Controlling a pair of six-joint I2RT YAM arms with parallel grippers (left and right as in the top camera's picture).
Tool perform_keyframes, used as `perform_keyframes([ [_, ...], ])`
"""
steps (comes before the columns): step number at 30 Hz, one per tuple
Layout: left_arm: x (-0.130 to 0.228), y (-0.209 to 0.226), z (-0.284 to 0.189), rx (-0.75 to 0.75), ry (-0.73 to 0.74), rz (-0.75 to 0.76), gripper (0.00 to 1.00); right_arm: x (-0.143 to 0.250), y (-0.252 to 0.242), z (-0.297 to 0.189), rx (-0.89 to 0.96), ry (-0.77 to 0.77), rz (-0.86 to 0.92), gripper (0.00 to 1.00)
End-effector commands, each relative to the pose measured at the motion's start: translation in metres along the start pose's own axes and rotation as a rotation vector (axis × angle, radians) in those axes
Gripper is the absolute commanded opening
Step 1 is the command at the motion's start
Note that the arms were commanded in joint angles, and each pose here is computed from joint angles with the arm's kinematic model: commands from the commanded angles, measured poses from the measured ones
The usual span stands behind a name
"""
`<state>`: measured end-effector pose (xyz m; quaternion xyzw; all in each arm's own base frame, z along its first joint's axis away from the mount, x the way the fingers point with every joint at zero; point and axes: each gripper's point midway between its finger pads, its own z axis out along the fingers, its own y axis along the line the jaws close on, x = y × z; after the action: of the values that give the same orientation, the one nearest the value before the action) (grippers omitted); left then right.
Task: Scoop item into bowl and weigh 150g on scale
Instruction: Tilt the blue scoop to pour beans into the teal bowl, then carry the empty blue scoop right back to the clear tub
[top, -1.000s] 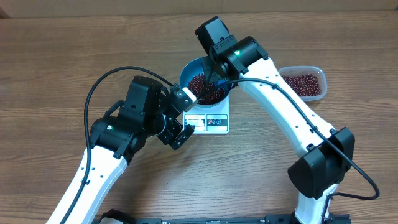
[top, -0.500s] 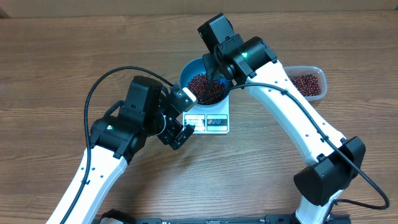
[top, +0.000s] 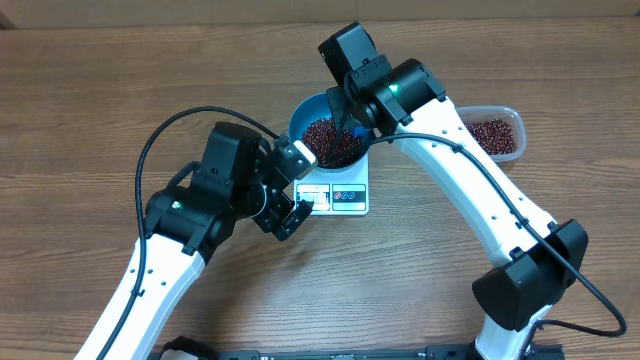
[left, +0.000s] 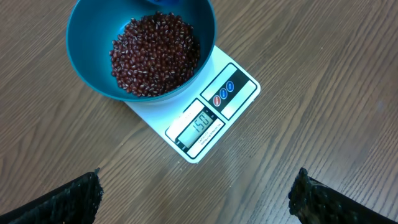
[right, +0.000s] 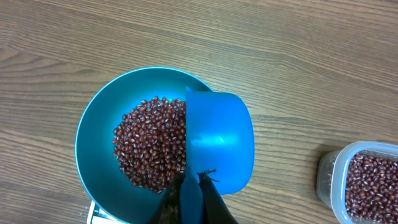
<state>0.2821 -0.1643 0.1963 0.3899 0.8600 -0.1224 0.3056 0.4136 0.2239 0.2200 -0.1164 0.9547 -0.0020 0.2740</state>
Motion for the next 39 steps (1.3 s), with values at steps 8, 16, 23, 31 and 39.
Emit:
perform_keyframes([
  [8,-0.003,0.002,-0.002,-0.005,-0.009,-0.009,0.99,-0.013,0.006,-0.024,-0.057,-0.056,0.016,0.04],
  [16,-0.002,0.002,-0.002,-0.006,-0.009,-0.009,1.00,-0.013,0.007,-0.024,-0.058,-0.056,0.020,0.04],
  [23,-0.002,0.002,-0.002,-0.005,-0.009,-0.009,0.99,-0.011,0.011,-0.023,-0.109,-0.034,0.052,0.04],
  [31,-0.003,0.002,-0.002,-0.005,-0.009,-0.009,1.00,-0.012,0.003,-0.021,-0.242,0.019,0.180,0.04],
  [39,-0.002,0.002,-0.002,-0.006,-0.009,-0.009,1.00,-0.029,-0.016,-0.034,-0.414,0.024,0.287,0.04],
])
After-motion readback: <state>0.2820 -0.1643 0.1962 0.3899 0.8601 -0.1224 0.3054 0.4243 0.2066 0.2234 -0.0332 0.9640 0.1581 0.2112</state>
